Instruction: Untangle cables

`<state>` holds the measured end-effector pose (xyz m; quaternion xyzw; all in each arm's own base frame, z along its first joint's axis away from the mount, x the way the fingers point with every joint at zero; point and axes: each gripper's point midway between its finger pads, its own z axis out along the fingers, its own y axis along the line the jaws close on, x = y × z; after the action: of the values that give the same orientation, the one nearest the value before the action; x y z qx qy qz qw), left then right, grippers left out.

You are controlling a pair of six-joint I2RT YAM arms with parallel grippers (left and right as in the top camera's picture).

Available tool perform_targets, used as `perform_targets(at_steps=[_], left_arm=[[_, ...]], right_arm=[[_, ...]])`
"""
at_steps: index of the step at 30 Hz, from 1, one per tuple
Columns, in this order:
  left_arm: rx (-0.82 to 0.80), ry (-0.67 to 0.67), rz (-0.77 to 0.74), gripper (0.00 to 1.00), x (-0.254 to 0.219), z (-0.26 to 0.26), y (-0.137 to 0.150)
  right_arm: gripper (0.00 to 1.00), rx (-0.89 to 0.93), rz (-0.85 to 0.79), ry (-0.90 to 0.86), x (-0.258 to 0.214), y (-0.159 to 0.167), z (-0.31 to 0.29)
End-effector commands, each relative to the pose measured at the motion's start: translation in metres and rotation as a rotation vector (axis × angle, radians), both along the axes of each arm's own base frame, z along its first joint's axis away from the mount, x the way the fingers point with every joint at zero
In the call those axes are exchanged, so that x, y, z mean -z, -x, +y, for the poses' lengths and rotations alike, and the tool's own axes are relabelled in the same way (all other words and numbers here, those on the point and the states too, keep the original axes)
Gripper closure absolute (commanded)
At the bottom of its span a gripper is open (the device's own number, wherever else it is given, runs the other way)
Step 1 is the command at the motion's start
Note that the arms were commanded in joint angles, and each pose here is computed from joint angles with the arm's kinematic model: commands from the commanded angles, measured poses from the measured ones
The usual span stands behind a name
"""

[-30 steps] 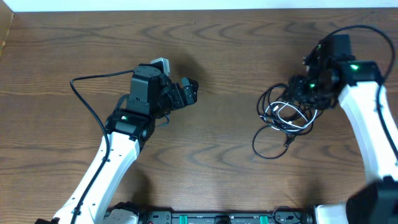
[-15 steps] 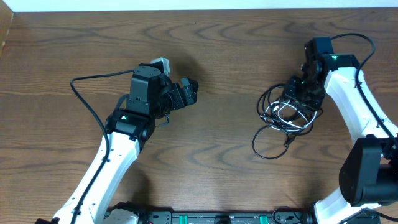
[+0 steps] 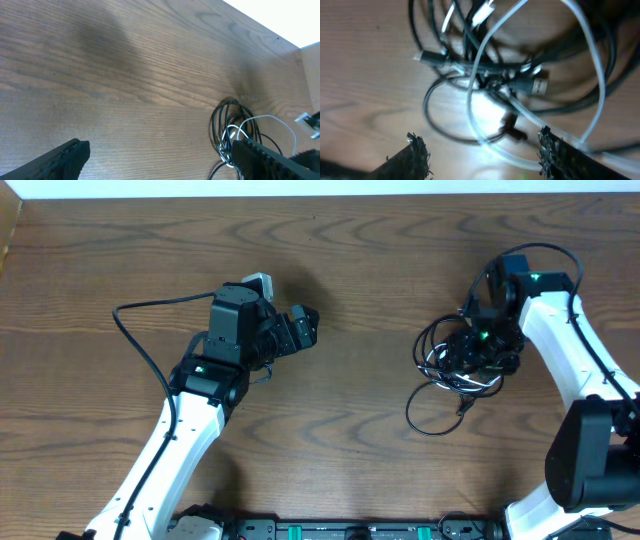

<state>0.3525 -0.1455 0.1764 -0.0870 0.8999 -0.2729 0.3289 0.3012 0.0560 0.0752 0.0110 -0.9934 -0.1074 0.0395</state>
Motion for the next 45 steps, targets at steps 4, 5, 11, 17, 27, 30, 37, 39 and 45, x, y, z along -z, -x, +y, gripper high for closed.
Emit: perform_targets(at_steps=[4, 5, 11, 17, 27, 30, 37, 39, 45], left_arm=[[0.016, 0.007, -0.023, 0.03, -0.010, -0.003, -0.004], [0.016, 0.007, -0.023, 0.03, -0.010, -0.003, -0.004], [0.016, 0.007, -0.023, 0.03, -0.010, -0.003, -0.004], [0.016, 0.006, -0.024, 0.03, -0.010, -0.003, -0.004], [0.008, 0.001, -0.028, 0.03, -0.010, -0.002, -0.005], [0.014, 0.008, -0.030, 0.03, -0.011, -0.004, -0.005], [0.000, 0.025, -0.009, 0.03, -0.010, -0.004, -0.003], [0.001, 0.077, 0.025, 0.03, -0.009, -0.010, 0.001], [0.177, 0.062, 0.006, 0.03, -0.009, -0.035, 0.018]], right_arm=[[0.50, -0.108, -0.022, 0.048, 0.026, 0.007, 0.002], [0.65, -0.141, -0.020, 0.006, 0.025, 0.010, 0.011], [0.99, -0.248, -0.001, -0.332, 0.004, 0.028, 0.076], [0.99, -0.248, -0.097, -0.727, -0.039, 0.014, 0.133], [0.99, -0.188, -0.433, -0.964, -0.115, -0.078, 0.171], [0.99, -0.222, -0.546, -0.952, -0.156, -0.101, 0.176], [0.99, -0.160, -0.693, -0.776, -0.215, -0.135, 0.161], [0.99, -0.142, -0.733, -0.730, -0.229, -0.141, 0.155], [0.99, -0.121, -0.821, -0.694, -0.261, -0.152, 0.149]])
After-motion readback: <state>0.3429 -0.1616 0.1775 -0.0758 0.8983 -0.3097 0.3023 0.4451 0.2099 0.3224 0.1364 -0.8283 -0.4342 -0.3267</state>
